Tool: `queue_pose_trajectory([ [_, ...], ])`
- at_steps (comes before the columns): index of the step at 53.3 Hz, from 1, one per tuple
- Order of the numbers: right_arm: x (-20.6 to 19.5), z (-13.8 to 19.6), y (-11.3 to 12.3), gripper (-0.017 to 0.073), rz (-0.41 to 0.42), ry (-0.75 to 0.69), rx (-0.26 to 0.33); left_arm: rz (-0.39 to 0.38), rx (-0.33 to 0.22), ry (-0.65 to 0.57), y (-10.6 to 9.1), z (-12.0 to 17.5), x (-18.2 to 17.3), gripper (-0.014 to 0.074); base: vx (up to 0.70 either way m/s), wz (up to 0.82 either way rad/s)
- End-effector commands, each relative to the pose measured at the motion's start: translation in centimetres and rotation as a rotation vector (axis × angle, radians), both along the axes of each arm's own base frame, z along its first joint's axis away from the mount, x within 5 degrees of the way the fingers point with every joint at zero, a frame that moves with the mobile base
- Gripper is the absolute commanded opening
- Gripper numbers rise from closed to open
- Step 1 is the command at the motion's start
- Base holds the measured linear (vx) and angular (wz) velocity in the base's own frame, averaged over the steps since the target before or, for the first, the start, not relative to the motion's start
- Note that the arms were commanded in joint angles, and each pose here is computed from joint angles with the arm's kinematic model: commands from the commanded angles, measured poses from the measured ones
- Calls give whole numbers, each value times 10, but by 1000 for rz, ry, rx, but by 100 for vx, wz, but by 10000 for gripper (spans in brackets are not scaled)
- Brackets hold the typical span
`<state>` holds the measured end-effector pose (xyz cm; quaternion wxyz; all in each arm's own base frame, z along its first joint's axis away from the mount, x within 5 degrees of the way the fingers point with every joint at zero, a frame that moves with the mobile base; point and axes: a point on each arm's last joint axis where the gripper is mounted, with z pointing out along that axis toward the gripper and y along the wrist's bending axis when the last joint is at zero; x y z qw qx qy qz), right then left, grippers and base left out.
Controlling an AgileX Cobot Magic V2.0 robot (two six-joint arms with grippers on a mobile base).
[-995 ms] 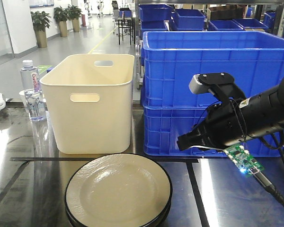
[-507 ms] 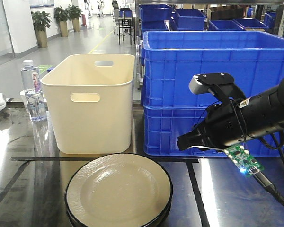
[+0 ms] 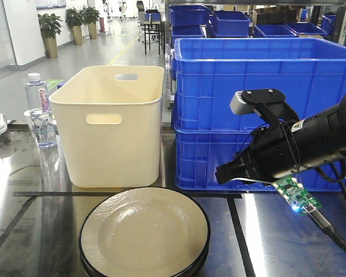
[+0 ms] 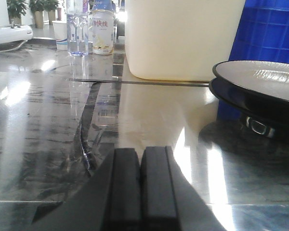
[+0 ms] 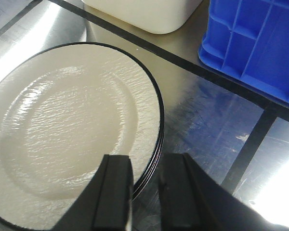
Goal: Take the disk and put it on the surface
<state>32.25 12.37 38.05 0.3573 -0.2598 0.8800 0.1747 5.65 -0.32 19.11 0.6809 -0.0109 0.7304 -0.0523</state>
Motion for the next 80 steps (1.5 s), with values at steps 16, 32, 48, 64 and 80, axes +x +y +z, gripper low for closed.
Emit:
queue_pose_trajectory([
  [16,-7,29,-3,233,-20,-113,60,-2,-23,-119,0,15,-2,-8,0,0],
  [32,-33,50,-20,176,-134,-118,18,-2,-23,-119,0,15,-2,-8,0,0],
  [48,-140,23,-82,-13,-391,-536,17,-2,-23,-119,0,15,-2,-8,0,0],
  [64,-223,-64,-125,-11,-561,-761,-91,-2,-23,-119,0,15,-2,-8,0,0],
  [80,-265,-170,-124,-8,-615,-794,77,-2,-23,-119,0,15,-2,-8,0,0],
])
